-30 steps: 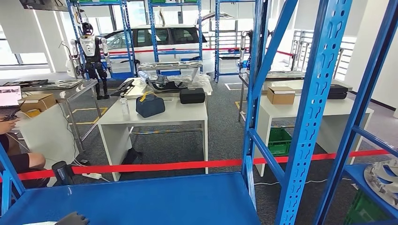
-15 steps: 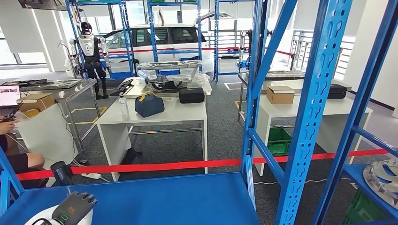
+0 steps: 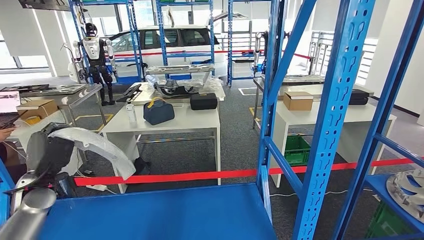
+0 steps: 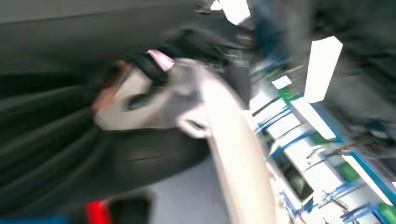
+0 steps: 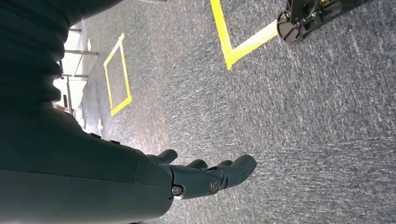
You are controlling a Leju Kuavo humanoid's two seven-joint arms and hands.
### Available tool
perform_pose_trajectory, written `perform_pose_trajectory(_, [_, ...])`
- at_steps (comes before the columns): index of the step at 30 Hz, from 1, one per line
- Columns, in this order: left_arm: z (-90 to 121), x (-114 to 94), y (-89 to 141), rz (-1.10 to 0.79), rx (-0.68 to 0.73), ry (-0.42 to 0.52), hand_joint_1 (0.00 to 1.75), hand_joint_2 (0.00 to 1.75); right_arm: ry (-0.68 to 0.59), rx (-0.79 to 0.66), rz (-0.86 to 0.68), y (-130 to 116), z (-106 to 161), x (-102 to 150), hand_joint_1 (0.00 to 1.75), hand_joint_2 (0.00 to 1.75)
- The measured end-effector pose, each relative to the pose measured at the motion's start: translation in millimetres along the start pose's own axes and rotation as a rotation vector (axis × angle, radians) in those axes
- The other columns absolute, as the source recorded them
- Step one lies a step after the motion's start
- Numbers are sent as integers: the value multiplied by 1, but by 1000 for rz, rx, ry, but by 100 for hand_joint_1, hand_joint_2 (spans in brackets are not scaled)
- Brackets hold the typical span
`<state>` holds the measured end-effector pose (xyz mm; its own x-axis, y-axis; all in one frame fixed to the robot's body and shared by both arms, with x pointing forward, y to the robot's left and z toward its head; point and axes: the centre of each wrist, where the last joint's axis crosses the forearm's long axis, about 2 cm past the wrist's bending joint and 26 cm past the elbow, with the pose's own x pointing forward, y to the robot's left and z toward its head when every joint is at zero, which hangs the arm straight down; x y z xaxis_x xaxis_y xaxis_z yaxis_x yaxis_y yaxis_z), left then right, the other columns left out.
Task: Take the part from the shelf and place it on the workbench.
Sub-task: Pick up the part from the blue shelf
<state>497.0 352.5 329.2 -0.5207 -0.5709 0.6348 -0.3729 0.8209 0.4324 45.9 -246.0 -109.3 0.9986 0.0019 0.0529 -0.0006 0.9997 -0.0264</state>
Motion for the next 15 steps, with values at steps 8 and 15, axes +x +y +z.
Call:
perform_pose_trajectory(8, [-3,20,7,940,-56,151,175,175,1,11,-9,0,0,-1,0,175])
perform_pose_trajectory(15, [22,3,12,1301,-124,243,175,175,-1,10,5,1,0,-2,0,175])
